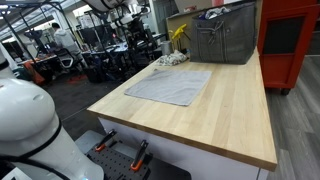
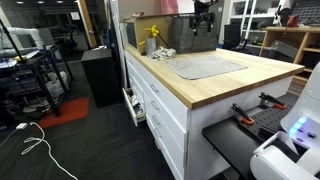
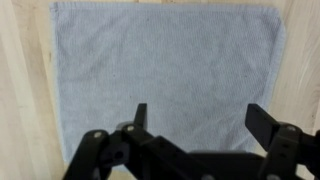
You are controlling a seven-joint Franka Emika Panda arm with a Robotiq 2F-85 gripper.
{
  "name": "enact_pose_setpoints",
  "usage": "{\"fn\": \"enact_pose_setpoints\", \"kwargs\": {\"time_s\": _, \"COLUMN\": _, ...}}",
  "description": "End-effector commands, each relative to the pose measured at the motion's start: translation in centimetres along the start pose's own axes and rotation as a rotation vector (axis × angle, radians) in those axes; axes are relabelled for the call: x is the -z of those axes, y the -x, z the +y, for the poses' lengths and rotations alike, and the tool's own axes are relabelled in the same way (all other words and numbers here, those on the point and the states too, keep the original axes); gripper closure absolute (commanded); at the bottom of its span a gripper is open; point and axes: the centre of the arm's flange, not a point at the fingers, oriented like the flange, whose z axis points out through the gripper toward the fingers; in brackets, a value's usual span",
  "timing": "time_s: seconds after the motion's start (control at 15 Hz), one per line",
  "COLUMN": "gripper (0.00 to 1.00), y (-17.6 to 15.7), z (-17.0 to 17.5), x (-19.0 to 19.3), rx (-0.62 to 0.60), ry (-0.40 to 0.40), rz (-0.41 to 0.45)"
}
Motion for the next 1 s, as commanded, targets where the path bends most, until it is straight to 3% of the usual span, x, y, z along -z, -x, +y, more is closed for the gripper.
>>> {"fn": "enact_pose_setpoints", "kwargs": {"time_s": 0.0, "gripper": 0.0, "y": 0.0, "z": 0.0, "x": 0.0, "rx": 0.0, "ry": 0.0, "rz": 0.0}}
{"fn": "enact_pose_setpoints", "kwargs": {"time_s": 0.4, "gripper": 0.0, "y": -2.7, "z": -1.2, "x": -3.5, "rx": -0.049, "ry": -0.04, "rz": 0.008}}
{"fn": "enact_pose_setpoints", "kwargs": {"time_s": 0.93, "gripper": 0.0, "y": -2.2, "z": -6.5, "x": -4.2, "rx": -0.049, "ry": -0.076, "rz": 0.015}}
